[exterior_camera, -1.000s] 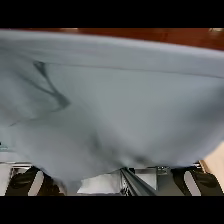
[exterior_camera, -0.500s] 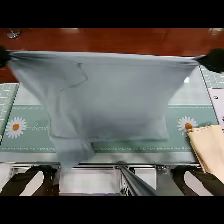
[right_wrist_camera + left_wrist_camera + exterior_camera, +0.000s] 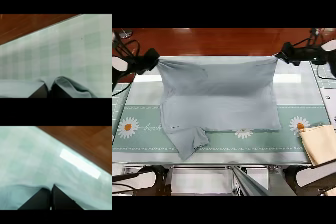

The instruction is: Fold the shirts.

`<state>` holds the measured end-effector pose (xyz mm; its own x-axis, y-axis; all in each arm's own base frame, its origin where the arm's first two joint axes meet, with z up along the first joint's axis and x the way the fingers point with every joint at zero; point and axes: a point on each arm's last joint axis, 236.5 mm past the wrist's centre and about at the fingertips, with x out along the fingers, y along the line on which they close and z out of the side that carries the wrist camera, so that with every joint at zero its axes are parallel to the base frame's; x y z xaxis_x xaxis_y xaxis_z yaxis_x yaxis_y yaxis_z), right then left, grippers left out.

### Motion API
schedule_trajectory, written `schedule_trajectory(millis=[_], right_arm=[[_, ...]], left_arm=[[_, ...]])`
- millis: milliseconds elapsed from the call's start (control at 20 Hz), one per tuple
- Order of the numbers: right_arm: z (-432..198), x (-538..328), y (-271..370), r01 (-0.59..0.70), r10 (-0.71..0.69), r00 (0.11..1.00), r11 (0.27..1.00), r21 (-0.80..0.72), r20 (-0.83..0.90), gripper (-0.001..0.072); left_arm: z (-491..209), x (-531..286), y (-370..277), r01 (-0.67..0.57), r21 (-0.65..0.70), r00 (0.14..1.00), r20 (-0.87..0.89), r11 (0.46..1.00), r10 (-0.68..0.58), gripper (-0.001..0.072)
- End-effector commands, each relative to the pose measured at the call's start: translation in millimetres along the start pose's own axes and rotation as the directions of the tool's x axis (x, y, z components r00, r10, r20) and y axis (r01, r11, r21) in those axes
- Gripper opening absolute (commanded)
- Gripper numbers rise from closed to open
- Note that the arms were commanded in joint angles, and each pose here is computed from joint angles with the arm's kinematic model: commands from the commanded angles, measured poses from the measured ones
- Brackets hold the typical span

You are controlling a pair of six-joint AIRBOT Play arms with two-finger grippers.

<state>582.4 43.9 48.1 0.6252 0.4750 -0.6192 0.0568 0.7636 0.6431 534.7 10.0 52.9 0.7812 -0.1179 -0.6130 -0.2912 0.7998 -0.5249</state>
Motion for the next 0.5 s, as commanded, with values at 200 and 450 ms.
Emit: schedule_trajectory(millis=[200,450], right_arm=[[-25.9,20.7,-19.1,-0.021,0.039,0.984,0.995,0.102,-0.174,0.0038],[-80.3,-23.7,-41.0,0.060,-0.075,0.900,0.997,-0.048,-0.429,0.0038]], left_arm=[[-38.6,12.1,24.2,-0.049,-0.083,0.975,-0.221,0.995,0.029,0.0021],[-81.8,-31.0,31.0,0.033,0.234,0.858,-0.506,0.972,0.093,0.0021]])
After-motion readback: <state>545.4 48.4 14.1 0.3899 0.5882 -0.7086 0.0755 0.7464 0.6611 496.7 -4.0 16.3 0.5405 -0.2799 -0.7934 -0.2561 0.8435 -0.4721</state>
